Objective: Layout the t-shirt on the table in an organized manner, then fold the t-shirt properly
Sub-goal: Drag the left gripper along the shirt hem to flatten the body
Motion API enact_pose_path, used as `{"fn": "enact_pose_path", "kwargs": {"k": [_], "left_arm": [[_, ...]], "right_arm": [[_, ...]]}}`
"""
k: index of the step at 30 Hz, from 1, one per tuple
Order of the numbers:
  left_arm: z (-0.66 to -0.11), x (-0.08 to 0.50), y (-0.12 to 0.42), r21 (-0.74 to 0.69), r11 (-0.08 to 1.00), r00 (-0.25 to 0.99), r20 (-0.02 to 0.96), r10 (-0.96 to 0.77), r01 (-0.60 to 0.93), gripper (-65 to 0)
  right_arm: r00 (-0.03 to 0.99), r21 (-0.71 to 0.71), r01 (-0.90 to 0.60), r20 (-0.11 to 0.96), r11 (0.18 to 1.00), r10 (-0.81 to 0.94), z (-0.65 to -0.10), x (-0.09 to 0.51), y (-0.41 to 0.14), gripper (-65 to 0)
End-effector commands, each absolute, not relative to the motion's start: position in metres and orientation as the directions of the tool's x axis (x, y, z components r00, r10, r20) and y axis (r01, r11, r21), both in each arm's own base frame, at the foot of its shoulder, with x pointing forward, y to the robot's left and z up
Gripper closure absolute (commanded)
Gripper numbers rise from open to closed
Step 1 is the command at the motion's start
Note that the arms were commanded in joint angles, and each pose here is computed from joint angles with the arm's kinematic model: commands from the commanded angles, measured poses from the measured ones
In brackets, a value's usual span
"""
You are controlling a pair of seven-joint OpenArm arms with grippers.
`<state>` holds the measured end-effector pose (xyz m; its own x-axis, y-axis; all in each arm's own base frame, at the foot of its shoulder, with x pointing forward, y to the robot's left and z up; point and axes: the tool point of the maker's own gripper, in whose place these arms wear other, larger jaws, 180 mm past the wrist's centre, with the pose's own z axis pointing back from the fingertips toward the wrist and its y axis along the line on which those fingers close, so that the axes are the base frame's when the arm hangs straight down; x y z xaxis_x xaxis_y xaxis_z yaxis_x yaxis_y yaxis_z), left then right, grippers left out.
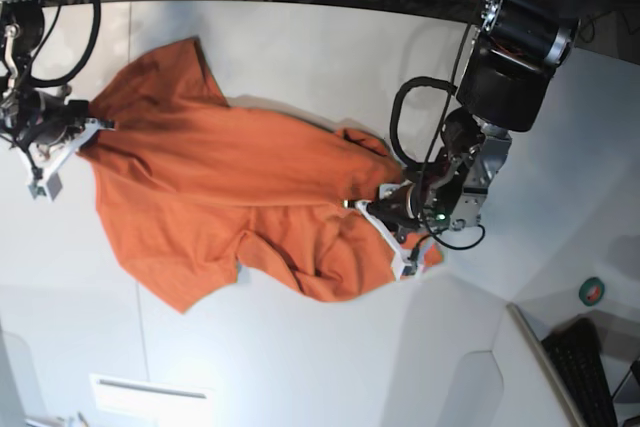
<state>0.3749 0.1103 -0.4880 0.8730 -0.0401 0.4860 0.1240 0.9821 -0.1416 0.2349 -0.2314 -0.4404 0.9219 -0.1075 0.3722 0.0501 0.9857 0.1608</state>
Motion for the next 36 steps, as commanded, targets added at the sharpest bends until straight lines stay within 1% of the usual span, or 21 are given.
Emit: {"fn": "enact_pose_path", "kwargs": {"k": [1,5,7,9,12,17,20,28,31,33,36], "left_arm": [[-0.472,0.397,0.117,-0.130,0.985,0.840,0.542,-0.028,0.117,0.0],[-0.491,0.396,0.137,-0.085,0.993,0.844,0.536,-0.025,0.083,0.0],[-0.497,0.396,0.152,-0.017,0.996,0.843,0.534,-0.068,0.092,0.0],[-0.501,0.396,0.165,0.054,0.992,0.836,0.536,-0.122,0.110,0.0],[-0.500,0.398,0.171,0.105,0.985,0.825,0.538,-0.171,0.135,0.0],[-0.483,0.418,0.182,0.129,0.984,0.804,0.568,-0.176,0.124,0.0],[-0.462,0.441,0.187,0.141,0.983,0.776,0.606,-0.177,0.114,0.0],[-0.420,0.480,0.195,0.166,0.981,0.720,0.669,-0.184,0.097,0.0],[-0.409,0.490,0.191,0.152,0.984,0.708,0.685,-0.171,0.091,0.0],[-0.412,0.486,0.180,0.137,0.985,0.728,0.664,-0.171,0.106,0.0],[-0.435,0.455,0.137,0.080,0.982,0.785,0.592,-0.183,0.168,0.0]], "right_arm": [[0.908,0.142,0.043,0.408,0.989,-0.098,-0.431,0.243,-0.239,0.0],[0.909,0.106,0.044,0.408,0.993,-0.084,-0.428,0.241,-0.254,0.0],[0.910,0.085,0.045,0.407,0.995,-0.076,-0.426,0.240,-0.263,0.0],[0.908,0.070,0.085,0.406,0.994,-0.106,-0.424,0.234,-0.279,0.0],[0.903,0.061,0.114,0.411,0.992,-0.129,-0.421,0.232,-0.290,0.0],[0.901,0.060,0.115,0.414,0.992,-0.130,-0.420,0.234,-0.291,0.0],[0.898,0.057,0.116,0.420,0.992,-0.130,-0.419,0.235,-0.292,0.0],[0.899,-0.019,0.103,0.430,0.995,-0.084,-0.405,0.238,-0.321,0.0],[0.898,-0.022,0.096,0.433,0.995,-0.077,-0.403,0.240,-0.321,0.0],[0.891,-0.018,0.095,0.447,0.995,-0.077,-0.400,0.247,-0.319,0.0],[0.887,-0.017,0.094,0.455,0.995,-0.076,-0.398,0.250,-0.319,0.0]]}}
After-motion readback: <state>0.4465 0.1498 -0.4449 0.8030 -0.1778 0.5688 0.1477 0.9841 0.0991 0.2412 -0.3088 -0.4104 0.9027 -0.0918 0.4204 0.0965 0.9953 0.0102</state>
